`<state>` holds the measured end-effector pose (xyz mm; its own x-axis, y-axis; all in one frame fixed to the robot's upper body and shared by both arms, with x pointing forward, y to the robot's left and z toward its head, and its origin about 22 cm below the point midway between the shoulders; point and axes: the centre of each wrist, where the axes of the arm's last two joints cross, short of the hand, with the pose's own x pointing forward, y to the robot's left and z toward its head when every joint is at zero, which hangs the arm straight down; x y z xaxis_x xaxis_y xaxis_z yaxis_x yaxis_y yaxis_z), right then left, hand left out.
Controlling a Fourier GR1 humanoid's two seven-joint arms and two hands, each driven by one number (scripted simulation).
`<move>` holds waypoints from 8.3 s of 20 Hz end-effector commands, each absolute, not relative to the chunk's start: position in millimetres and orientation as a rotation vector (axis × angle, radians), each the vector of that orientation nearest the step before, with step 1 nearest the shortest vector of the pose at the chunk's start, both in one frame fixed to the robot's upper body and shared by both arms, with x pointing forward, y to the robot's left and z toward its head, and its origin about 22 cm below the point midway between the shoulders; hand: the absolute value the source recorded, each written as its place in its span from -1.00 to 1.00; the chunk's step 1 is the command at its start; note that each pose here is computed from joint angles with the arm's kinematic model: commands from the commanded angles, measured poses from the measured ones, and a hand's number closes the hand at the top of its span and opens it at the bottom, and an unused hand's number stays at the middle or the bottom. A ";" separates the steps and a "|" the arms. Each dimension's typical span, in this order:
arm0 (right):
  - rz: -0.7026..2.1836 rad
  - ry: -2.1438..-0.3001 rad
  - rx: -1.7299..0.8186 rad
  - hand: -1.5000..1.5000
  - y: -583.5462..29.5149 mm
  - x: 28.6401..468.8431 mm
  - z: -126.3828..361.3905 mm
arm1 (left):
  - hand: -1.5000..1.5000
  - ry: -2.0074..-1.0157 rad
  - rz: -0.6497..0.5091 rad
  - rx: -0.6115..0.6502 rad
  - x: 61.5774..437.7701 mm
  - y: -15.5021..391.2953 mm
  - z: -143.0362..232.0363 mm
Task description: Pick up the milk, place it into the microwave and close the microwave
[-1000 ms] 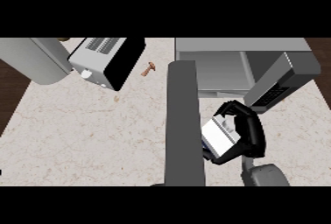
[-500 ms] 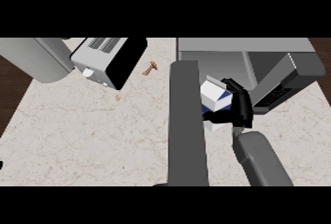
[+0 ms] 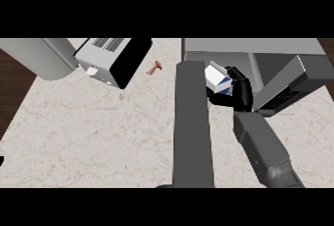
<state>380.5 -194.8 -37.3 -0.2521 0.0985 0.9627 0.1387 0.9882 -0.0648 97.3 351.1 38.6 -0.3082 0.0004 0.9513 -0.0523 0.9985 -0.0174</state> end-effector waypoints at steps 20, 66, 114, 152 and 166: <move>0.272 -1.934 -0.853 1.00 -189.0 428.5 10.2 | -1.00 -1.906 0.004 -0.012 118.4 364.6 28.3; 0.317 -1.781 -0.994 -1.00 -203.7 421.0 -3.8 | -1.00 -1.874 -0.024 -0.072 167.6 350.3 7.5; 0.045 -1.885 -0.014 -1.00 -212.9 303.2 -130.1 | -1.00 -1.819 -0.180 -0.326 123.3 289.5 -13.3; -0.075 -2.062 -0.023 -1.00 -340.3 172.0 -30.4 | 1.00 -1.690 -0.903 -0.294 271.7 36.1 -12.3; 0.090 -2.139 0.276 -1.00 -327.5 203.2 34.3 | -1.00 -1.642 -0.815 -0.370 283.6 3.9 -2.1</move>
<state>197.4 -332.1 21.1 -0.5161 -0.1239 0.8475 -0.1606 0.9859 0.0463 277.8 16.2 -18.3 -0.2257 -0.2454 0.9428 0.6584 0.6749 0.3333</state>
